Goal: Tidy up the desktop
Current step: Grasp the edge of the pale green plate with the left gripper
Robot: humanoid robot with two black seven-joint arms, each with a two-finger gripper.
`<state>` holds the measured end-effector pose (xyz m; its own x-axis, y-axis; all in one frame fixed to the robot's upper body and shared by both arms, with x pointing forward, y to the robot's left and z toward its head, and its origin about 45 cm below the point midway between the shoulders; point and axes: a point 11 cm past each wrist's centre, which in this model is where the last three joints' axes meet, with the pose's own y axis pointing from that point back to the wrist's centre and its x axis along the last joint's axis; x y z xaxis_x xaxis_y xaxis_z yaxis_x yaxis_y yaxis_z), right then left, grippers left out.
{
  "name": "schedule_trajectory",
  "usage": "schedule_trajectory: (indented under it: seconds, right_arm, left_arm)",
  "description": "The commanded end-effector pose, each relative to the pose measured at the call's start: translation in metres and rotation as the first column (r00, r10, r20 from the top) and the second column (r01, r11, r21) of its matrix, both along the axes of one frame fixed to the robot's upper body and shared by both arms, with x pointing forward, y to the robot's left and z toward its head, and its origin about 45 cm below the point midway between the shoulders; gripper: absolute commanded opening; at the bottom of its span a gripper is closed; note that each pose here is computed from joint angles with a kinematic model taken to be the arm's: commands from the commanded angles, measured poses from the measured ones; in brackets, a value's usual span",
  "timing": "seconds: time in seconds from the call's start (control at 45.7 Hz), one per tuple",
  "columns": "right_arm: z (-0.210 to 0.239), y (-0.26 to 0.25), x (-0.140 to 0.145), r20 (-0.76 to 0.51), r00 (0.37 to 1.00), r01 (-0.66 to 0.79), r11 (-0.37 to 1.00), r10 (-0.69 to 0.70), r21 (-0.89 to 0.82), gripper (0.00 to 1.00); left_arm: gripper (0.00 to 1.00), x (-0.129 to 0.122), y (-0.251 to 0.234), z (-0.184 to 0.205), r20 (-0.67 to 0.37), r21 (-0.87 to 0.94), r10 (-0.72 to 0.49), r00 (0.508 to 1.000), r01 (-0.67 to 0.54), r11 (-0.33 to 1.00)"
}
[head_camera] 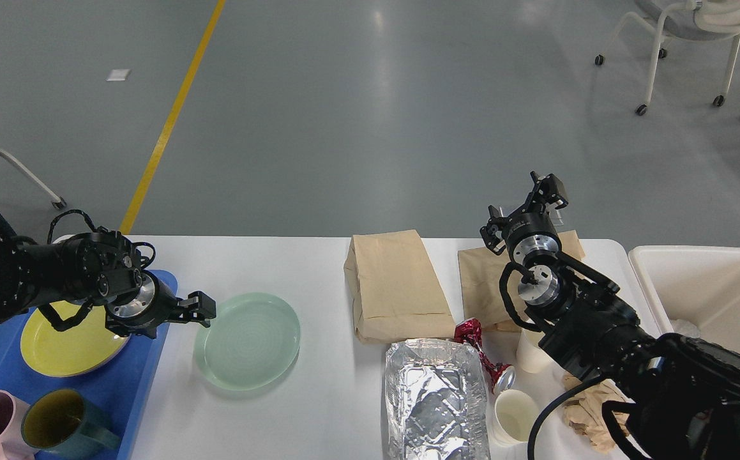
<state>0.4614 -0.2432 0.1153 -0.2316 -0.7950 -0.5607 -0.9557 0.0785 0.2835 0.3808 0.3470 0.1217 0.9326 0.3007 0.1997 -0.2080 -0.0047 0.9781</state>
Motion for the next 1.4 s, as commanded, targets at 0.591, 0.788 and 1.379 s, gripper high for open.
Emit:
schedule_trajectory:
  seconds: [0.591,0.788,1.379]
  right_arm:
    - [0.0,0.0,0.0,0.0,1.0,0.0,1.0,0.0,0.0,1.0]
    - [0.0,0.0,0.0,0.0,1.0,-0.001,1.0,0.001,-0.001,1.0]
    - [0.0,0.0,0.0,0.0,1.0,-0.001,1.0,0.001,-0.001,1.0]
  left_arm:
    - [0.94,-0.016,-0.018,-0.044,0.061,-0.03,0.033,0.998,-0.031,0.999]
    - [0.89,-0.018,-0.014,-0.049,0.068,0.002,0.056,0.996,-0.056,0.998]
    - [0.21,-0.033,-0.009,-0.051,-0.055,0.012,0.068,0.996,-0.067,0.998]
